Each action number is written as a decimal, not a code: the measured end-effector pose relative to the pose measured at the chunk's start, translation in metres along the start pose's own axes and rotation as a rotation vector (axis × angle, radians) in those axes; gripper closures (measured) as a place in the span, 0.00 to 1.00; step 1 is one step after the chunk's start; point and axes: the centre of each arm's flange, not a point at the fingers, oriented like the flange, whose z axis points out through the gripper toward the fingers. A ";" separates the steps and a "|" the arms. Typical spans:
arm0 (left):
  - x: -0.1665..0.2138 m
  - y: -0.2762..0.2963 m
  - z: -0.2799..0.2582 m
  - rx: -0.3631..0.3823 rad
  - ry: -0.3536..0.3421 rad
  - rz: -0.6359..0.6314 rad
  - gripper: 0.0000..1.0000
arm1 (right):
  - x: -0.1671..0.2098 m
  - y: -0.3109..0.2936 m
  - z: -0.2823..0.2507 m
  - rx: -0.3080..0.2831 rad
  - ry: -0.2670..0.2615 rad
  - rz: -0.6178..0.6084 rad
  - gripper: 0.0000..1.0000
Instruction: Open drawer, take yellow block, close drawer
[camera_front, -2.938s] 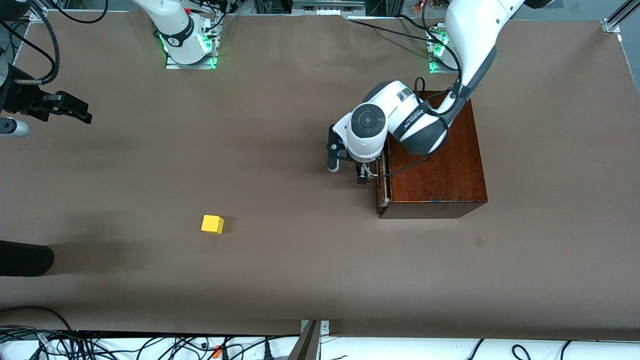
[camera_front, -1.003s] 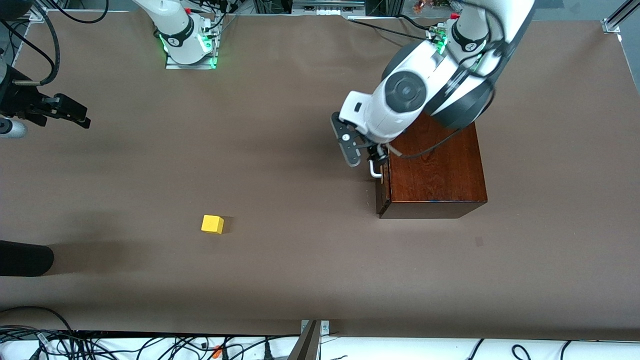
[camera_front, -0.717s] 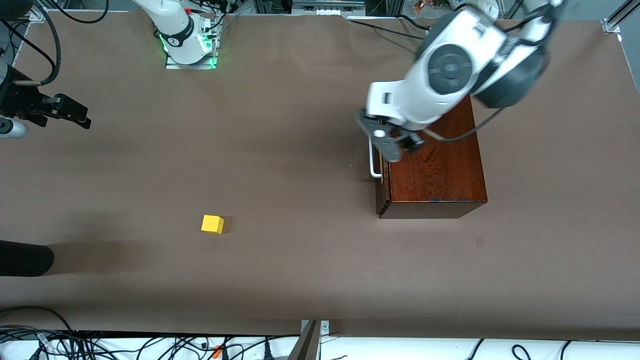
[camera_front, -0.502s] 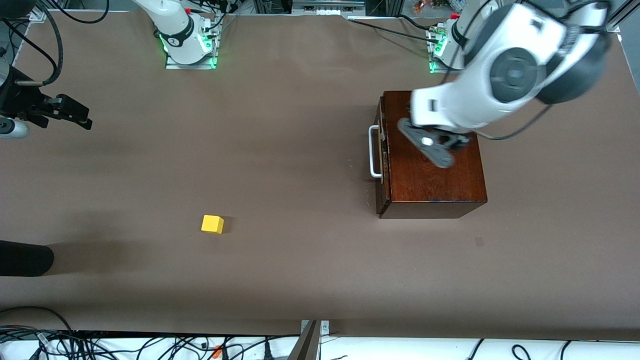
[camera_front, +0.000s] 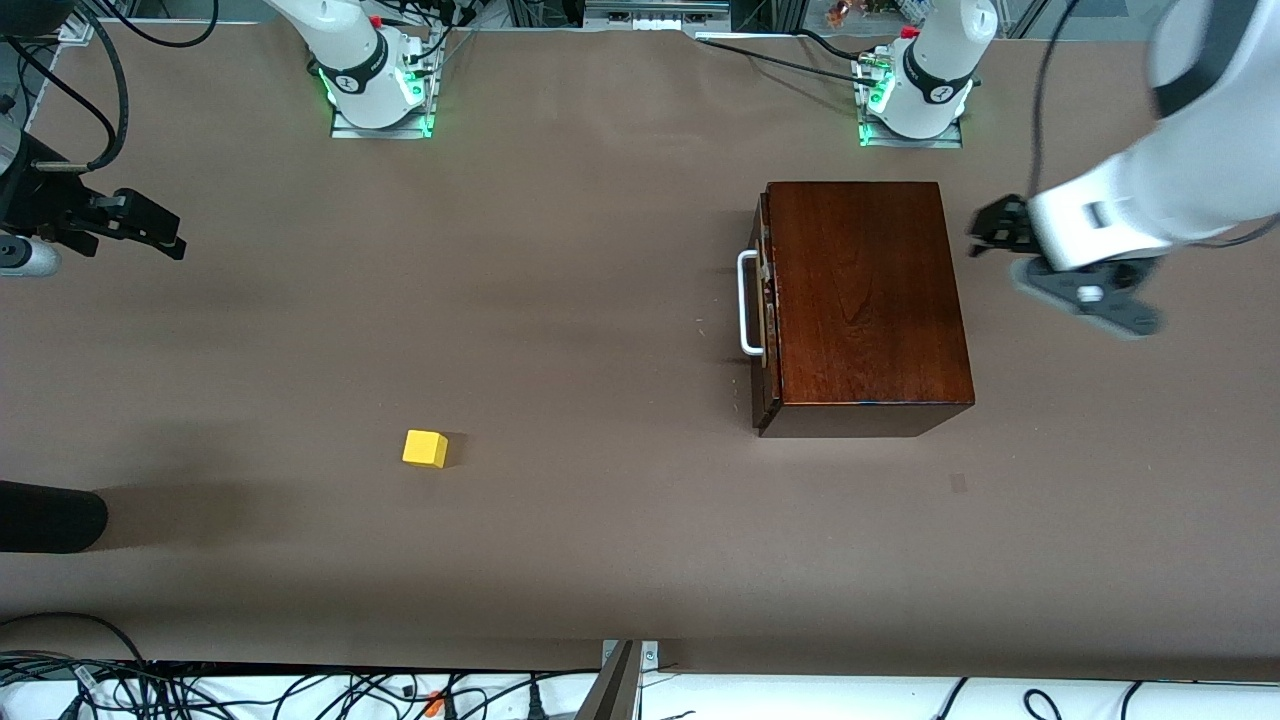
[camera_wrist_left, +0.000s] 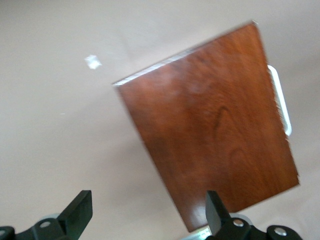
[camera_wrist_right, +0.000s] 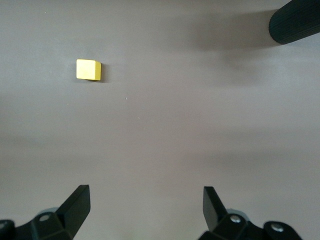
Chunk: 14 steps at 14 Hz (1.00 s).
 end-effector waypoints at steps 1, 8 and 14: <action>-0.007 -0.015 -0.006 0.008 0.025 -0.051 0.00 | 0.000 0.000 0.000 0.000 0.000 -0.001 0.00; -0.047 -0.026 -0.023 0.014 0.064 -0.296 0.00 | 0.000 -0.003 0.000 -0.001 0.000 -0.005 0.00; -0.046 -0.027 -0.021 0.055 0.053 -0.301 0.00 | 0.000 -0.003 0.000 -0.001 0.001 -0.005 0.00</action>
